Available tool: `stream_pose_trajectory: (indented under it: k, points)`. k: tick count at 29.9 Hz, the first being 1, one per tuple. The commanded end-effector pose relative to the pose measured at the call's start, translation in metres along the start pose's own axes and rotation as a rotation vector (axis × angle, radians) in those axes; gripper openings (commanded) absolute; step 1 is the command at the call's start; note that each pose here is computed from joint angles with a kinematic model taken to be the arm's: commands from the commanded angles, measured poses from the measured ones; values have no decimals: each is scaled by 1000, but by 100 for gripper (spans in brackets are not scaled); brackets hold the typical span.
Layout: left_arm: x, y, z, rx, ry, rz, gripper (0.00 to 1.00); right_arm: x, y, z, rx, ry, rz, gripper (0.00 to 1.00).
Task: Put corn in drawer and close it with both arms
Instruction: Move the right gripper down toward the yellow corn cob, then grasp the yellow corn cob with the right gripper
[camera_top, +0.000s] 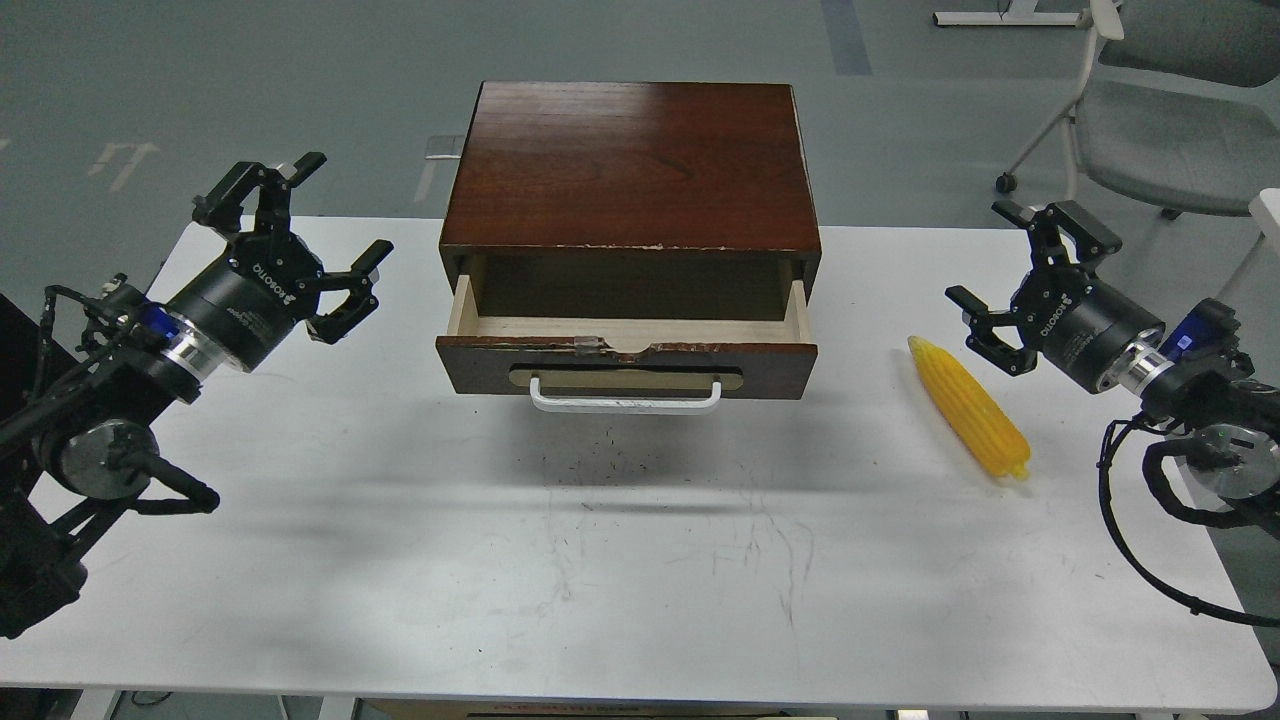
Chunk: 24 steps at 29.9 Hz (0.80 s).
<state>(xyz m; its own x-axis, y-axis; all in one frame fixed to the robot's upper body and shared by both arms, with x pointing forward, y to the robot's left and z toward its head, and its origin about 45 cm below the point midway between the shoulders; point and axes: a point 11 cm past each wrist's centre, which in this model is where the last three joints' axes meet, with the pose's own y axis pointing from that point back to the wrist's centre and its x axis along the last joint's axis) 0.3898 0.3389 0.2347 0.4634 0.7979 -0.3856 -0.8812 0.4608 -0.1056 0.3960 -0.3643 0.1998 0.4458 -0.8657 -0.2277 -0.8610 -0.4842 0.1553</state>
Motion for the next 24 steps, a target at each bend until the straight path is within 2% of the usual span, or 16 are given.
stream_pose_trajectory:
  k: [1, 3, 8, 11, 15, 24]
  points:
    - [0, 0, 2, -4, -2, 0, 100, 5, 7, -17, -82, 237, -68, 100]
    - [0, -2, 4, -7, -4, -3, 100, 11, 16, -30, -191, 503, -138, 100]
    - [-1, -3, 7, -14, -8, -6, 100, 27, 30, -48, -375, 900, -225, 100]
    - [-2, -4, 7, -14, -6, -8, 100, 35, 38, -38, -523, 1113, -302, 100]
    - [-2, -4, 6, -12, -8, -9, 100, 44, 44, -21, -646, 1257, -359, 100]
    - [-2, -4, 7, -14, -9, -9, 100, 41, 23, 33, -723, 1390, -433, 100]
